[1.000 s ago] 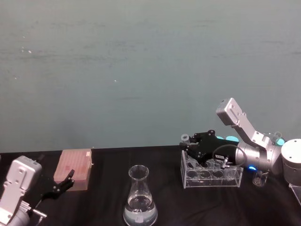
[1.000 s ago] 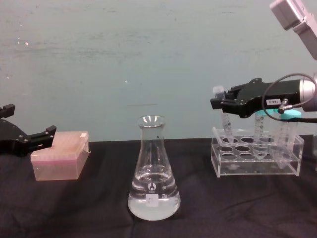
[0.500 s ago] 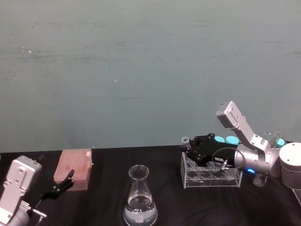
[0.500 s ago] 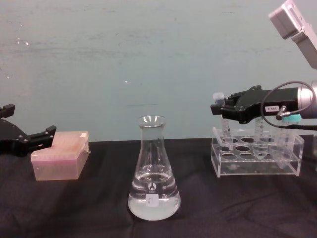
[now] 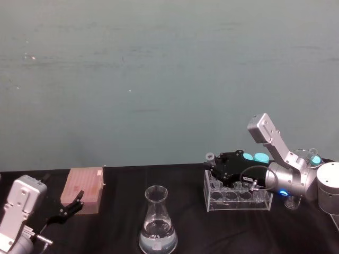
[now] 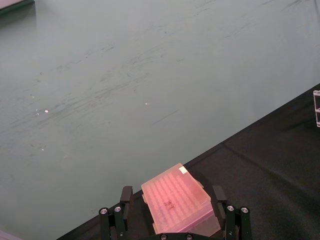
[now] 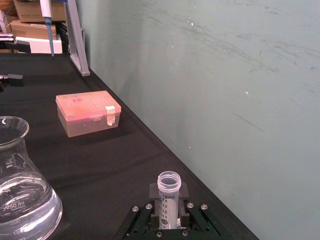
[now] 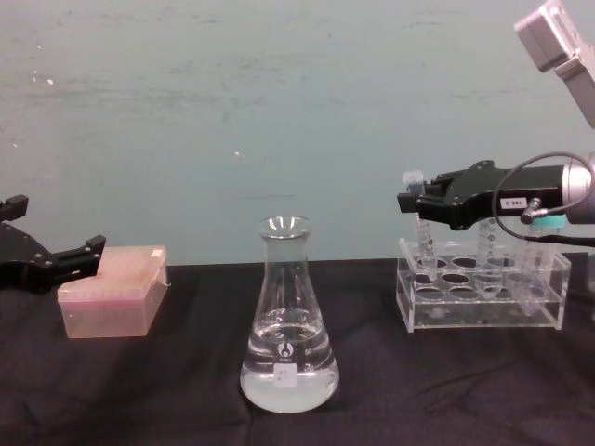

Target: Pour the liquid from the test tube into the beaker using one hand.

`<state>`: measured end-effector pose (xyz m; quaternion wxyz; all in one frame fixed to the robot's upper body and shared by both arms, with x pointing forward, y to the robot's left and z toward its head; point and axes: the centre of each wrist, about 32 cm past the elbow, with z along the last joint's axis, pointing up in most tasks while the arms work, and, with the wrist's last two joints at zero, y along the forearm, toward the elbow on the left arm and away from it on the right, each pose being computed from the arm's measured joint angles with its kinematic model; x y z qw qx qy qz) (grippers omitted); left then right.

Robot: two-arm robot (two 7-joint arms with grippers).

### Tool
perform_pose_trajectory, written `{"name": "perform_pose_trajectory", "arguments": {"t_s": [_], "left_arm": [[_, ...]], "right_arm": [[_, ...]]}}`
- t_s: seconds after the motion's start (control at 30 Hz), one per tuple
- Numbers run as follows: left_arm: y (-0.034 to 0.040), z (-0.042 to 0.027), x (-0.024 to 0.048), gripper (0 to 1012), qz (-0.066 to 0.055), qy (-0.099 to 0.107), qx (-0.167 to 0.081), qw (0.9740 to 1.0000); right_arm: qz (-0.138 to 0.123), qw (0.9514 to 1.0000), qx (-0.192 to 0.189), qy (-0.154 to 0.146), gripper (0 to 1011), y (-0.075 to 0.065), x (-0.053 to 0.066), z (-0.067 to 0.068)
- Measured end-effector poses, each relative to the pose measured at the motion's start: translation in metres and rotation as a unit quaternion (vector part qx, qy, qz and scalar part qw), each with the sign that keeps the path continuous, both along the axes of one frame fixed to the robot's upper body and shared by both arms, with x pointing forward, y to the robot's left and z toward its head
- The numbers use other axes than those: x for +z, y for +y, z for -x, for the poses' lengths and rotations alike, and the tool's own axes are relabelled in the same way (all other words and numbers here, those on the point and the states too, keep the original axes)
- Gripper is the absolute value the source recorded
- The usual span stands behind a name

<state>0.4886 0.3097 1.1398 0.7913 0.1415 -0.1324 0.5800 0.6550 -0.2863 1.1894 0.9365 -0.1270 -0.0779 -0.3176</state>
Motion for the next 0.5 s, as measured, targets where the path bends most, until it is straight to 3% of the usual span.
{"name": "perform_pose_trajectory", "arguments": {"t_s": [0.5], "left_arm": [[0.0, 0.0, 0.0, 1000, 0.0, 0.0, 0.0, 1.0]], "right_arm": [[0.002, 1.0, 0.0, 0.001, 213, 0.0002, -0.0001, 0.0]]}}
